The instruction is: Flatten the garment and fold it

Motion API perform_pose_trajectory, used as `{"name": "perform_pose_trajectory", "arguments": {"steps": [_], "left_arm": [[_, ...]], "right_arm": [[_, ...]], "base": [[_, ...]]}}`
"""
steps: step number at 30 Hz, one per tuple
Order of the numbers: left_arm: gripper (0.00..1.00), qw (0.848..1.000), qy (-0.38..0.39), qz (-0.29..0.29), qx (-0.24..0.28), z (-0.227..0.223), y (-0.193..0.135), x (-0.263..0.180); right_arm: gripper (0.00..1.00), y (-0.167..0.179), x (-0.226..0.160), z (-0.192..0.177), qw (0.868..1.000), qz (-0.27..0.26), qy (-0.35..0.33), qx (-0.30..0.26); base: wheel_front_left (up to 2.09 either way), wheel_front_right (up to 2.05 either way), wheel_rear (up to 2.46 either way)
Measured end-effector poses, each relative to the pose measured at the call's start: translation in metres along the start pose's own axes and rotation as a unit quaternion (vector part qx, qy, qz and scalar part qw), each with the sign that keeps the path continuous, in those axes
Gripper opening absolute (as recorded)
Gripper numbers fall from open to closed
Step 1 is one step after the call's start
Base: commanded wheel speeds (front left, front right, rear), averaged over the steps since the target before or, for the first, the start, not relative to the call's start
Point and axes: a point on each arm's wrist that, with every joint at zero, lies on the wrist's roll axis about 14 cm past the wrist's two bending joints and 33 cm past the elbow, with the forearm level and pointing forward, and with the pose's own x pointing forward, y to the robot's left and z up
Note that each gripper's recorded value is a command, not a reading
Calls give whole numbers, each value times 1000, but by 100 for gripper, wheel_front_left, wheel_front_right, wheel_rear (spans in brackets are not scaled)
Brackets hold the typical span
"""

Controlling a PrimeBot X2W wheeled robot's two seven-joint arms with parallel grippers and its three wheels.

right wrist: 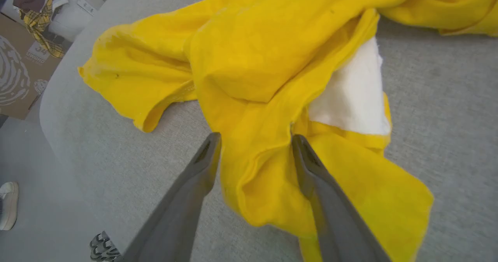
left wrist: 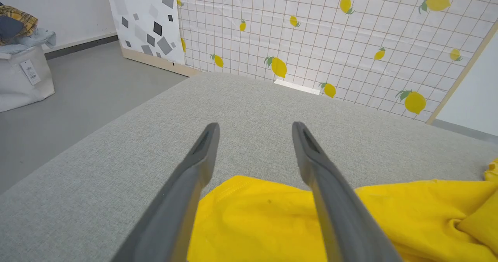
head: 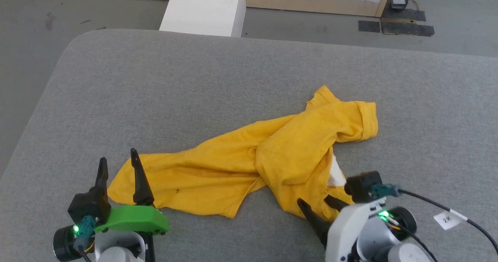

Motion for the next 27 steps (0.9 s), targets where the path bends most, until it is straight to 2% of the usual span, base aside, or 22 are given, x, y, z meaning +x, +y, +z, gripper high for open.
{"name": "perform_pose_trajectory", "arguments": {"steps": [1, 8, 12, 14, 18, 20, 23, 27], "left_arm": [[100, 1000, 1, -1, -1, 0, 0, 0], [100, 1000, 1, -9, -7, 0, -3, 0], [100, 1000, -3, -16, -9, 1, -8, 1], [100, 1000, -5, -21, -10, 2, -11, 2], [100, 999, -6, -29, -12, 3, -16, 3], [100, 999, -7, -38, -13, 3, -22, 3], [100, 999, -4, -46, -10, 1, -27, 4], [100, 998, 4, -55, -6, -5, -32, 6]], "right_arm": [[0, 4, 2, 4, 1000, 7, -3, -3], [0, 32, -8, 43, 995, 64, -64, 28], [0, 48, -33, 80, 986, 97, -129, 44], [0, 45, -50, 96, 981, 95, -162, 51], [0, 1, -82, 112, 981, 14, -191, 39], [0, -38, -95, 107, 982, -58, -176, 25], [0, -94, -110, 95, 978, -151, -143, 17], [0, -150, -110, 98, 968, -222, -119, 8]], "base": [[0, 0, 0], [0, 0, 0], [0, 0, 0], [0, 0, 0], [0, 0, 0], [0, 0, 0], [0, 0, 0], [0, 0, 0]]}}
